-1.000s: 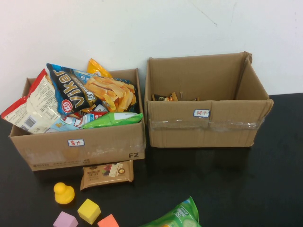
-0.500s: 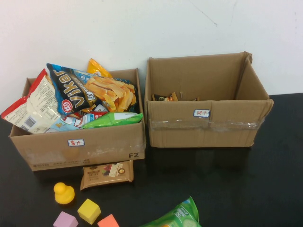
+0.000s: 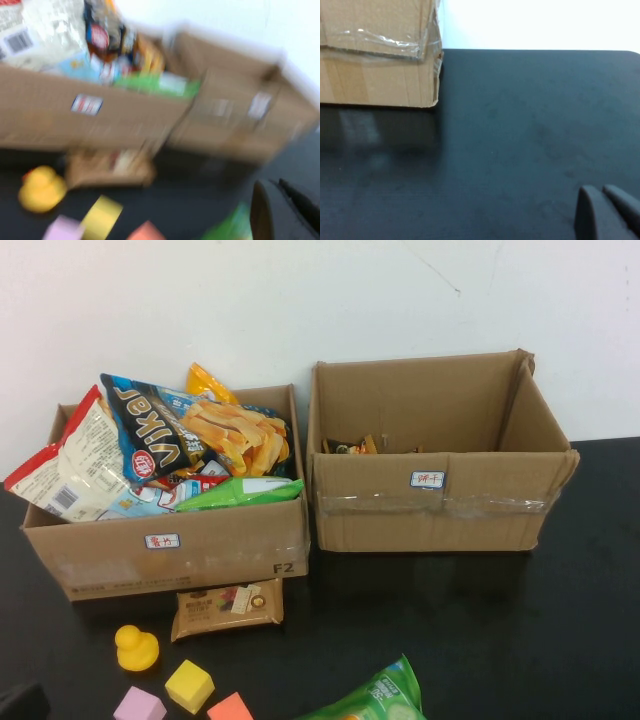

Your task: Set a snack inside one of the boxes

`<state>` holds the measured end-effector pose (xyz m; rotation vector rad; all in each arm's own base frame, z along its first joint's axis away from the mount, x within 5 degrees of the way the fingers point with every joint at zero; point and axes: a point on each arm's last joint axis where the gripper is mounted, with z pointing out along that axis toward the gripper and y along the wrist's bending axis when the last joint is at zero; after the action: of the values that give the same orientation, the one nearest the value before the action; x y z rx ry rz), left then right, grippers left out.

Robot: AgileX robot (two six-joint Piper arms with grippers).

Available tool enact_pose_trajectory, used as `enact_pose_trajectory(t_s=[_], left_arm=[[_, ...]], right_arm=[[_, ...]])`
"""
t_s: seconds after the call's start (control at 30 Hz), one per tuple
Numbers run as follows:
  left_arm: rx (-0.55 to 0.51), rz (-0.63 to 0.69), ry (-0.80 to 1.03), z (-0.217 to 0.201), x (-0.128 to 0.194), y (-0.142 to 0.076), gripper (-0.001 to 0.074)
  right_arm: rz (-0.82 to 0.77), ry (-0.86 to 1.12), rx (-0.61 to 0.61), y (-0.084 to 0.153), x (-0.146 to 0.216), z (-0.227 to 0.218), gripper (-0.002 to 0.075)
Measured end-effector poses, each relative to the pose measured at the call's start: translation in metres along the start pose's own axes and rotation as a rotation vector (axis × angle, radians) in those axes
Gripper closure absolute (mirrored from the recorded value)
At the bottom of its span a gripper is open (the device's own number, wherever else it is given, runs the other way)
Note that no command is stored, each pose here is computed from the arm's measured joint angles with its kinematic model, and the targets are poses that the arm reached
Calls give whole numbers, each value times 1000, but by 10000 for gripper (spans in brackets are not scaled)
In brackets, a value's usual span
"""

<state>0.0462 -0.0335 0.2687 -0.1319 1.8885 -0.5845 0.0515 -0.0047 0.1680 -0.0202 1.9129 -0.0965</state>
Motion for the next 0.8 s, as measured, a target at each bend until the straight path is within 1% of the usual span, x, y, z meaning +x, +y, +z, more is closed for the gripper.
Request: enact_pose_trajectory(t_s=[0.07, 0.13, 0.2, 0.3, 0.4, 0.47, 0.57, 0.6, 0.63, 0.67, 0.73, 0.8], left_arm=[[-38, 100, 144, 1, -16, -6, 738], [-41, 203, 297, 7, -30, -9, 738], [9, 311, 423, 19, -44, -13, 738], [142, 441, 563, 46, -59, -20, 738], [269, 562, 710, 75, -57, -28, 737], [315, 640, 809, 95, -49, -34, 737], [335, 765, 945, 123, -28, -46, 733], [334, 806, 982, 132, -19, -50, 720], [336, 848, 1016, 140, -9, -54, 696], [336, 880, 1043, 148, 0, -59, 657], [339, 916, 1076, 161, 15, -67, 545], [342, 927, 1103, 175, 31, -74, 363]], right_arm=[[0, 0, 0, 0, 0, 0, 727], [0, 0, 0, 0, 0, 0, 727], [0, 0, 0, 0, 0, 0, 727], [0, 0, 0, 0, 0, 0, 727], [0, 0, 0, 0, 0, 0, 727], [0, 0, 0, 0, 0, 0, 727], [0, 0, 0, 0, 0, 0, 727], [0, 0, 0, 0, 0, 0, 727], [0, 0, 0, 0, 0, 0, 727], [0, 0, 0, 0, 0, 0, 727], [0, 0, 0, 0, 0, 0, 727], [0, 0, 0, 0, 0, 0, 727]])
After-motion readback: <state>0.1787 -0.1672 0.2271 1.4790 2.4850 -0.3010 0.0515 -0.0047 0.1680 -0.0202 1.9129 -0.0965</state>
